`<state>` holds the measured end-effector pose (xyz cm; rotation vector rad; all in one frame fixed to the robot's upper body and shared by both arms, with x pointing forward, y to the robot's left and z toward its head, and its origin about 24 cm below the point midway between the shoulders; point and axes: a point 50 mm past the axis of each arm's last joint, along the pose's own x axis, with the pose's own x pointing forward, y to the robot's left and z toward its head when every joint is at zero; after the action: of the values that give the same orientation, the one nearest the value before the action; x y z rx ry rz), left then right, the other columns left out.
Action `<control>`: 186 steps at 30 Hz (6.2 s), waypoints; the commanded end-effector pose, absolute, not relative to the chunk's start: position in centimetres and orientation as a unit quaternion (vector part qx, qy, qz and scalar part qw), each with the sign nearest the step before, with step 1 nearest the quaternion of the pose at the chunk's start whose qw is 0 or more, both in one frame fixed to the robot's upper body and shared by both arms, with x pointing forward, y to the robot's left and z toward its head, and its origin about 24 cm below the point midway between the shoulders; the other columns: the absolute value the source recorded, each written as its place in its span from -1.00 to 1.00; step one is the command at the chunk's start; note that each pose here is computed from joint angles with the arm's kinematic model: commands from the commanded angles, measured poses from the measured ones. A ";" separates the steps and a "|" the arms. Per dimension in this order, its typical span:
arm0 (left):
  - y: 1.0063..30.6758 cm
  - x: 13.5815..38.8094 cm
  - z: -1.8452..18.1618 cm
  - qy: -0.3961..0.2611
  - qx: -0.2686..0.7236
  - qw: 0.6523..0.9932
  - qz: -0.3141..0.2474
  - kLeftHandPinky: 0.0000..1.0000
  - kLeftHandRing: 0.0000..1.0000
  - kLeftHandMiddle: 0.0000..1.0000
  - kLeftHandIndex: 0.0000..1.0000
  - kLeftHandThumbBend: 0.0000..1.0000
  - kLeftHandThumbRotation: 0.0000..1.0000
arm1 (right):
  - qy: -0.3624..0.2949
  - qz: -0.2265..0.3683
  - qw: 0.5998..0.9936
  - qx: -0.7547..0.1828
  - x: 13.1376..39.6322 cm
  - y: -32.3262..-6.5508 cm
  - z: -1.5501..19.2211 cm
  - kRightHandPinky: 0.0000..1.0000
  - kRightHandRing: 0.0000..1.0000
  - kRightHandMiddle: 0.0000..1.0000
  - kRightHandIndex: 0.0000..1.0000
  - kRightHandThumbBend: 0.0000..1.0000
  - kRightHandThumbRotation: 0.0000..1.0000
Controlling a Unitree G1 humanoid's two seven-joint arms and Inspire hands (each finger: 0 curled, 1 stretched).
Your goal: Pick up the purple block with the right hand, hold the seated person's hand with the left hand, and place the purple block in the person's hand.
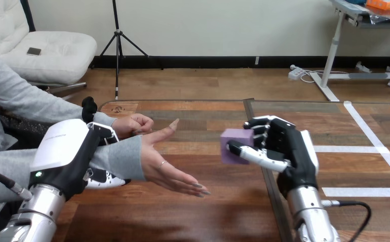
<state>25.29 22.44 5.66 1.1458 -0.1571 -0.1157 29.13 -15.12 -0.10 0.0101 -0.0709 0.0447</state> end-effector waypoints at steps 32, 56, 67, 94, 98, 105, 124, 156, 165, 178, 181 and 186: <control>18.0 28.2 11.0 -0.229 0.491 0.839 -0.044 -0.66 -0.53 -0.37 -0.30 0.43 -1.00 | -0.118 0.101 0.987 0.043 29.3 -9.7 3.9 -0.31 -0.24 -0.17 -0.13 0.72 -1.00; 17.0 28.9 11.3 -0.242 0.466 0.850 -0.051 -0.66 -0.54 -0.38 -0.31 0.42 -1.00 | -0.126 0.156 0.978 0.058 27.6 -7.4 4.7 -0.40 -0.34 -0.18 -0.14 0.74 -1.00; 16.7 29.1 11.4 -0.249 0.462 0.850 -0.044 -0.67 -0.55 -0.39 -0.31 0.39 -1.00 | -0.127 0.179 0.974 0.061 26.6 -6.5 4.9 -0.39 -0.31 -0.17 -0.14 0.74 -1.00; 16.7 28.9 11.2 -0.248 0.456 0.853 -0.054 -0.65 -0.52 -0.36 -0.29 0.40 -1.00 | -0.118 0.182 0.975 0.054 26.1 -6.6 4.7 -0.36 -0.27 -0.16 -0.12 0.73 -1.00; 16.8 28.7 11.2 -0.242 0.472 0.845 -0.057 -0.57 -0.43 -0.28 -0.23 0.46 -1.00 | -0.114 0.185 0.975 0.055 26.1 -6.7 4.7 -0.31 -0.21 -0.12 -0.09 0.74 -1.00; 17.0 28.3 11.3 -0.246 0.511 0.822 -0.054 -0.37 -0.21 -0.08 -0.04 0.50 -0.87 | -0.095 0.195 0.974 0.070 26.1 -6.9 4.8 -0.20 -0.09 0.00 0.04 0.80 -1.00; 17.2 27.6 11.6 -0.231 0.512 0.824 -0.066 -0.15 0.13 0.27 0.26 0.53 -0.49 | -0.080 0.204 0.975 0.026 26.2 -7.4 5.0 0.06 0.23 0.32 0.36 0.86 -0.19; 17.6 25.2 11.1 -0.201 0.486 0.846 -0.090 0.13 0.37 0.45 0.42 0.42 -0.34 | -0.081 0.198 0.977 0.024 26.3 -9.3 5.0 0.29 0.43 0.46 0.52 0.94 0.61; 17.8 24.5 10.8 -0.193 0.482 0.849 -0.098 0.11 0.37 0.47 0.42 0.43 -0.34 | -0.085 0.192 0.977 0.039 26.3 -10.1 5.1 0.29 0.44 0.48 0.54 0.87 0.69; 18.2 23.2 9.9 -0.172 0.473 0.858 -0.103 0.10 0.38 0.47 0.42 0.54 -0.21 | -0.089 0.173 0.980 0.049 26.2 -11.6 5.2 0.31 0.48 0.52 0.56 0.91 0.84; 18.3 23.0 9.6 -0.163 0.472 0.860 -0.105 0.10 0.38 0.47 0.42 0.57 -0.16 | -0.087 0.167 0.981 0.052 26.1 -12.0 5.2 0.32 0.49 0.52 0.56 0.93 0.84; 18.5 22.6 9.2 -0.154 0.468 0.863 -0.107 0.11 0.38 0.46 0.41 0.64 -0.14 | -0.086 0.161 0.982 0.055 26.0 -12.6 5.2 0.35 0.51 0.54 0.58 0.93 0.84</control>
<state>22.59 19.06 7.60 1.0019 -0.2359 -0.2323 25.45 -11.71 3.13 0.1120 -0.0830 0.3404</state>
